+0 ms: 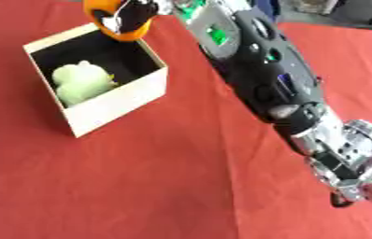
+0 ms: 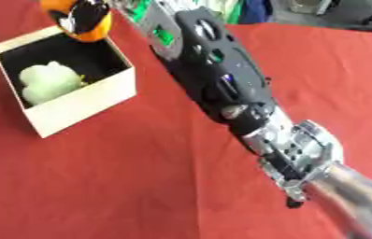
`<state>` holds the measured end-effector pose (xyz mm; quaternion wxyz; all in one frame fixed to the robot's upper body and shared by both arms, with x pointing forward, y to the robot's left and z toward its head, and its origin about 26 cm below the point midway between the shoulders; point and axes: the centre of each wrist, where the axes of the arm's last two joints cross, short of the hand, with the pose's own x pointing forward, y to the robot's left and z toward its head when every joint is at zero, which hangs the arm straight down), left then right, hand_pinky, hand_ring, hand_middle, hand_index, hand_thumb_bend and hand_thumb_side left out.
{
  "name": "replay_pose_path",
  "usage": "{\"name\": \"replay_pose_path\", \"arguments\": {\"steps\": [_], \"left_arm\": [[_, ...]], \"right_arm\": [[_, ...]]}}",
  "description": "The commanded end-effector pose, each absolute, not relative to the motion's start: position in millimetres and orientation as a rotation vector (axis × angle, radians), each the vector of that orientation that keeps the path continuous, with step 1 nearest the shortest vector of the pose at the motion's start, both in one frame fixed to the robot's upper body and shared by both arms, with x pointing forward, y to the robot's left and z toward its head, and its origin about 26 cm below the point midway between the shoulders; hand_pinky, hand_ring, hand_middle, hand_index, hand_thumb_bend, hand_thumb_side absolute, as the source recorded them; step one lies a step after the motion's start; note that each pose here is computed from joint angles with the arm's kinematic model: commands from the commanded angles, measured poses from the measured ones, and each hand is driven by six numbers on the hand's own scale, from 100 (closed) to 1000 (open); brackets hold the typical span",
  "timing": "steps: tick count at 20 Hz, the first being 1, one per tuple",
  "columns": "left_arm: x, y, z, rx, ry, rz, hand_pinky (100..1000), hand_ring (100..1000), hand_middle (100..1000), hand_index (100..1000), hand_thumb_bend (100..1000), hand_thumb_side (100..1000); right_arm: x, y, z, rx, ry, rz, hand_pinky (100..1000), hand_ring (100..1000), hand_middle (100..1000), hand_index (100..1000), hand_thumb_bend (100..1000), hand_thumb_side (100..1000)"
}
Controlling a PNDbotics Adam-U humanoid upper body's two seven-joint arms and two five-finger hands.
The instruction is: Pick up objects on the table and place them in the box.
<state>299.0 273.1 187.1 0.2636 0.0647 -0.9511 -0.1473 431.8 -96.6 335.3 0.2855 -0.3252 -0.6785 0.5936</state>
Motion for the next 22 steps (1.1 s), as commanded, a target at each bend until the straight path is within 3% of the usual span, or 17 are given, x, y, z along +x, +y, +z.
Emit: {"name": "replay_pose_path", "arguments": {"steps": [1, 10, 17, 19, 22], "left_arm": [[297.5, 270.1, 194.6, 0.154, -2.603, -0.409, 699, 800, 802, 806, 108, 747], [299.5, 265.6, 199.6, 0.124, -2.626, -0.414, 699, 801, 803, 806, 107, 742], [300.3, 264.6, 201.9, 0.116, -2.638, -0.418, 699, 801, 803, 806, 105, 743], [300.3, 264.4, 201.9, 0.116, -2.637, -0.420, 699, 801, 803, 805, 105, 743], [300.1, 264.9, 201.5, 0.120, -2.635, -0.422, 699, 801, 802, 805, 103, 744]], "right_arm": [[436.5, -86.2, 337.1, -0.870, -1.846, 1.545, 668, 550, 115, 498, 100, 100], [459.8, -66.1, 289.0, -0.807, -1.805, 1.494, 666, 553, 121, 512, 100, 100], [477.1, -73.8, 256.3, -0.820, -1.783, 1.443, 673, 574, 136, 535, 100, 100], [479.2, -75.6, 252.2, -0.815, -1.778, 1.452, 682, 597, 170, 583, 100, 100], [480.1, -77.4, 251.3, -0.819, -1.756, 1.496, 710, 658, 338, 748, 100, 100]]}}
